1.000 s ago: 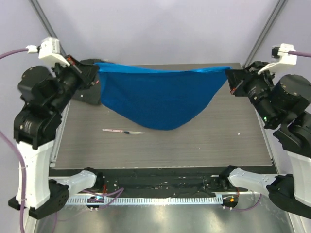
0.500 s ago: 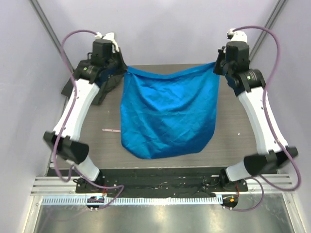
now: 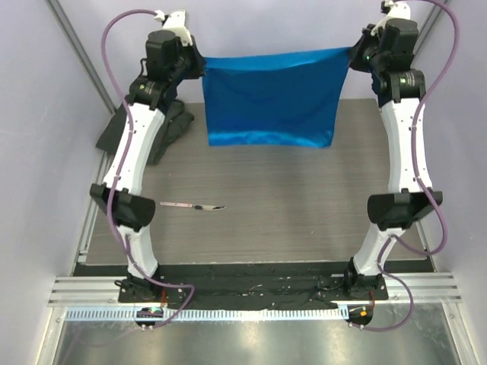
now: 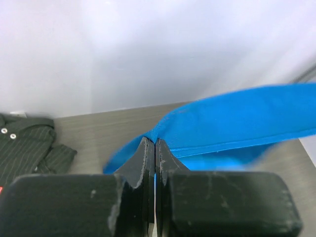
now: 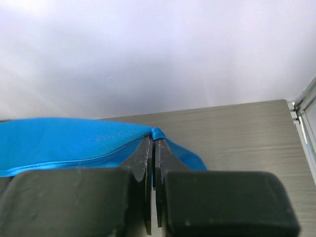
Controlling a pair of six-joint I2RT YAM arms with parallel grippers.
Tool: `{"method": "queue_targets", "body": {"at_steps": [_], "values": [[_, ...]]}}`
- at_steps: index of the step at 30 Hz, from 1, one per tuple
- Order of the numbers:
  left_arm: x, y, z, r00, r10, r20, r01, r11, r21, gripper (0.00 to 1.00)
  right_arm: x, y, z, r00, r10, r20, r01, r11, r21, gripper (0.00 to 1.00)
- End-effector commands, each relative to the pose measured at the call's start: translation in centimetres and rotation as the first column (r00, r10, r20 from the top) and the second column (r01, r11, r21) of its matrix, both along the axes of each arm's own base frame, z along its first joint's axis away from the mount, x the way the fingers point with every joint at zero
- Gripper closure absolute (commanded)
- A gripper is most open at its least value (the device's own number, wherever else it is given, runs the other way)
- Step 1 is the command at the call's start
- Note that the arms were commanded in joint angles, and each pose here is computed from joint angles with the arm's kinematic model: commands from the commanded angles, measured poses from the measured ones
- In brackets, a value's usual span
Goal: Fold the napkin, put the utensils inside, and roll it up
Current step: Flatten the napkin out
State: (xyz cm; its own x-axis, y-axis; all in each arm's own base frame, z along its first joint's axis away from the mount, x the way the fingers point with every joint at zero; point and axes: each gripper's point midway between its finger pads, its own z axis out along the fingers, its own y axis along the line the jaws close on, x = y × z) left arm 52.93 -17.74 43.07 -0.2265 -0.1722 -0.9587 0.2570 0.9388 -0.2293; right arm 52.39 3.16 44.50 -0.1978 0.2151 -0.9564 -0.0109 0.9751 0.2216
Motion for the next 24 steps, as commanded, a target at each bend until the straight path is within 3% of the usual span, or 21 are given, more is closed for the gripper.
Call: {"method": "queue_targets", "body": {"at_steps": [1,2,4,5,6,7,9,10,11,12,14,15,16,17,18,19,21,24], "values": [[-5.1,0.2,6.7,0.976,-0.091,0.199,0.099,0.995,-0.032,1.0,-5.0,0.5,2.4,0.997,0.038,0.073,-0.038,0.999,-0.003,0.99],[-5.0,-0.1,2.9,0.988,-0.105,0.115,0.108,0.994,-0.018,1.0,-5.8,0.4,1.6,0.998,0.029,0.057,-0.029,1.0,0.008,0.99],[-7.2,0.0,1.9,0.988,-0.13,0.085,0.132,0.991,-0.026,1.0,-8.1,-0.3,-2.3,1.0,-0.012,-0.017,0.012,1.0,0.006,0.99],[-7.6,-0.3,-2.9,0.989,-0.149,-0.017,0.149,0.989,-0.01,1.0,-8.9,-0.9,-3.9,0.998,-0.05,-0.048,0.051,0.999,0.014,0.99],[-8.4,-0.4,-4.5,0.986,-0.159,-0.054,0.159,0.987,-0.006,1.0,-9.6,-1.2,-5.6,0.994,-0.067,-0.082,0.069,0.998,0.016,0.99],[-9.3,-0.7,-6.8,0.98,-0.168,-0.105,0.169,0.986,0.001,1.0,-10.7,-1.3,-10.0,0.982,-0.079,-0.174,0.082,0.996,0.014,0.99],[-12.0,-0.4,-11.9,0.96,-0.17,-0.223,0.177,0.984,0.015,1.0,-13.5,-1.7,-11.9,0.973,-0.11,-0.203,0.12,0.992,0.041,0.99],[-13.0,-0.3,-13.4,0.953,-0.165,-0.256,0.176,0.984,0.021,1.0,-14.9,-1.9,-15.9,0.951,-0.123,-0.284,0.137,0.99,0.032,0.99],[-14.5,-0.6,-14.1,0.945,-0.175,-0.277,0.188,0.982,0.019,1.0,-16.2,-2.4,-16.5,0.946,-0.155,-0.285,0.17,0.985,0.03,0.99],[-16.1,-0.5,-18.0,0.914,-0.173,-0.366,0.198,0.98,0.031,1.0,-17.4,-2.9,-19.7,0.918,-0.184,-0.352,0.203,0.979,0.016,0.99],[-18.3,-0.9,-21.0,0.878,-0.172,-0.446,0.216,0.975,0.048,0.97,-19.1,-3.5,-22.3,0.884,-0.222,-0.412,0.238,0.971,-0.012,0.99],[-20.3,-0.5,-23.5,0.836,-0.157,-0.525,0.22,0.974,0.06,0.89,-20.2,-4.0,-24.2,0.856,-0.251,-0.453,0.264,0.964,-0.035,0.95],[-21.4,-0.4,-24.7,0.81,-0.159,-0.564,0.236,0.969,0.066,0.6,-20.9,-4.1,-25.2,0.838,-0.258,-0.482,0.269,0.962,-0.047,0.84],[-22.6,-0.5,-25.5,0.794,-0.153,-0.589,0.249,0.965,0.086,0.44,-21.3,-4.1,-25.8,0.828,-0.258,-0.497,0.268,0.962,-0.053,0.75],[-24.0,0.1,-26.4,0.773,-0.129,-0.621,0.249,0.963,0.109,0.33,-21.6,-4.1,-26.2,0.823,-0.257,-0.507,0.267,0.962,-0.056,0.56],[-24.7,0.3,-26.3,0.772,-0.123,-0.623,0.25,0.961,0.12,0.11,-22.1,-4.1,-26.4,0.814,-0.256,-0.522,0.262,0.963,-0.062,0.46],[-25.5,0.9,-24.9,0.795,-0.12,-0.595,0.24,0.963,0.126,0.0,-22.1,-4.1,-25.4,0.819,-0.252,-0.515,0.256,0.964,-0.065,0.34],[-25.8,2.5,-23.0,0.835,-0.063,-0.547,0.179,0.97,0.162,0.0,-22.1,-4.0,-23.4,0.836,-0.246,-0.491,0.253,0.966,-0.053,0.29]]}}
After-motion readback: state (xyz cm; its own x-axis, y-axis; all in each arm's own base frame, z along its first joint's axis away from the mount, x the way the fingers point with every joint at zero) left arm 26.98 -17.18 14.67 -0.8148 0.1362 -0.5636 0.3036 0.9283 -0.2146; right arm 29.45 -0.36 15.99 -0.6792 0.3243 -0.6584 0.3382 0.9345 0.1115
